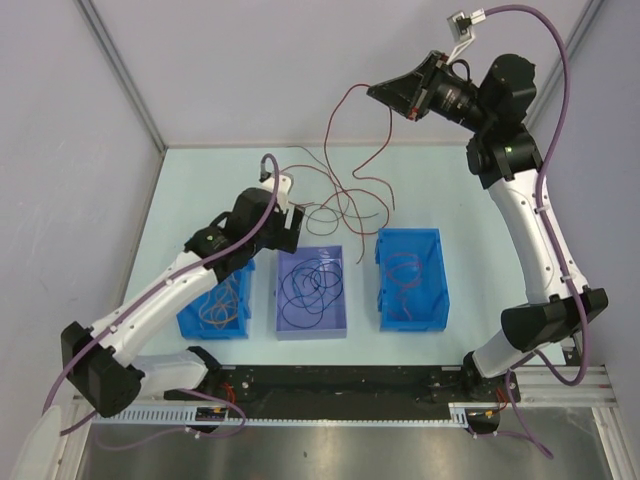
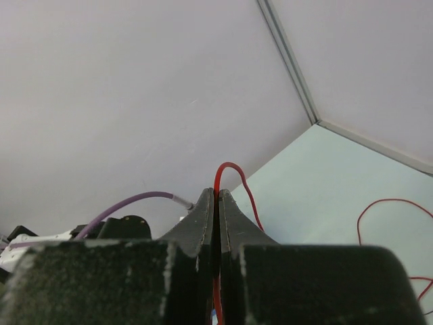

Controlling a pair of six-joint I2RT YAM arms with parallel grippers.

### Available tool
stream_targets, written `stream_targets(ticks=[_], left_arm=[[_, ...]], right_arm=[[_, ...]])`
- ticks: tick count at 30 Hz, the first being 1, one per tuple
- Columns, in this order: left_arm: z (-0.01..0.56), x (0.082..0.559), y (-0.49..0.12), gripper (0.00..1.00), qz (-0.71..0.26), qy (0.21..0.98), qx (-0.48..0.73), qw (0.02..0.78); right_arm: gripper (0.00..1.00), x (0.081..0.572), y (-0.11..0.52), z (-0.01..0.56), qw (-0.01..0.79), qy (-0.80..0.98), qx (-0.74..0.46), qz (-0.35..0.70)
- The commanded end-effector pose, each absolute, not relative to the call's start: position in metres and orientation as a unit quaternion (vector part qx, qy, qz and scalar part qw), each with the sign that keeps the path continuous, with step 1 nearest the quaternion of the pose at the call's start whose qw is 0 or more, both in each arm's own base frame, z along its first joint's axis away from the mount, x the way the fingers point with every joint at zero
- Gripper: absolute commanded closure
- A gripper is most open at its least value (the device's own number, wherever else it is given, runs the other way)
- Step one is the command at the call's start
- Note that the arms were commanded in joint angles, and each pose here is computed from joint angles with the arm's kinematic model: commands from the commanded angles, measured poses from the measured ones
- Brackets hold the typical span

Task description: Untangle the cables

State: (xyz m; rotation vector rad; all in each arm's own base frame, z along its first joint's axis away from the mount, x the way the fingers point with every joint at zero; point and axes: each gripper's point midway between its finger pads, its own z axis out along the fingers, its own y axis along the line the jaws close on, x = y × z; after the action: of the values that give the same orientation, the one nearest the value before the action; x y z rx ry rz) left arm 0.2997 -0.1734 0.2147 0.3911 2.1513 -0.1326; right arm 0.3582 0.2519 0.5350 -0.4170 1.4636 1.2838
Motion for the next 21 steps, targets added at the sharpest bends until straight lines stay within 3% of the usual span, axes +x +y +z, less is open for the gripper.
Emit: stream_targets(ticks=[1,10,21], left_arm=[[0.246,0.300,-0.185,0.10,-0.103,0.848,0.143,0.500],[0.253,0.297,-0.181,0.10,-0.108,0.839,0.137,0.515],[0.254,0.295,-0.178,0.10,-0.105,0.837,0.138,0.519]], right_arm=[[1.00,0.341,0.239,0.572,0.595,0.580,-0.182,0.525],[1.00,0.321,0.206,0.586,0.658,0.583,-0.142,0.454],[1.00,0.304,0.178,0.557,0.665,0.627,-0.105,0.393]])
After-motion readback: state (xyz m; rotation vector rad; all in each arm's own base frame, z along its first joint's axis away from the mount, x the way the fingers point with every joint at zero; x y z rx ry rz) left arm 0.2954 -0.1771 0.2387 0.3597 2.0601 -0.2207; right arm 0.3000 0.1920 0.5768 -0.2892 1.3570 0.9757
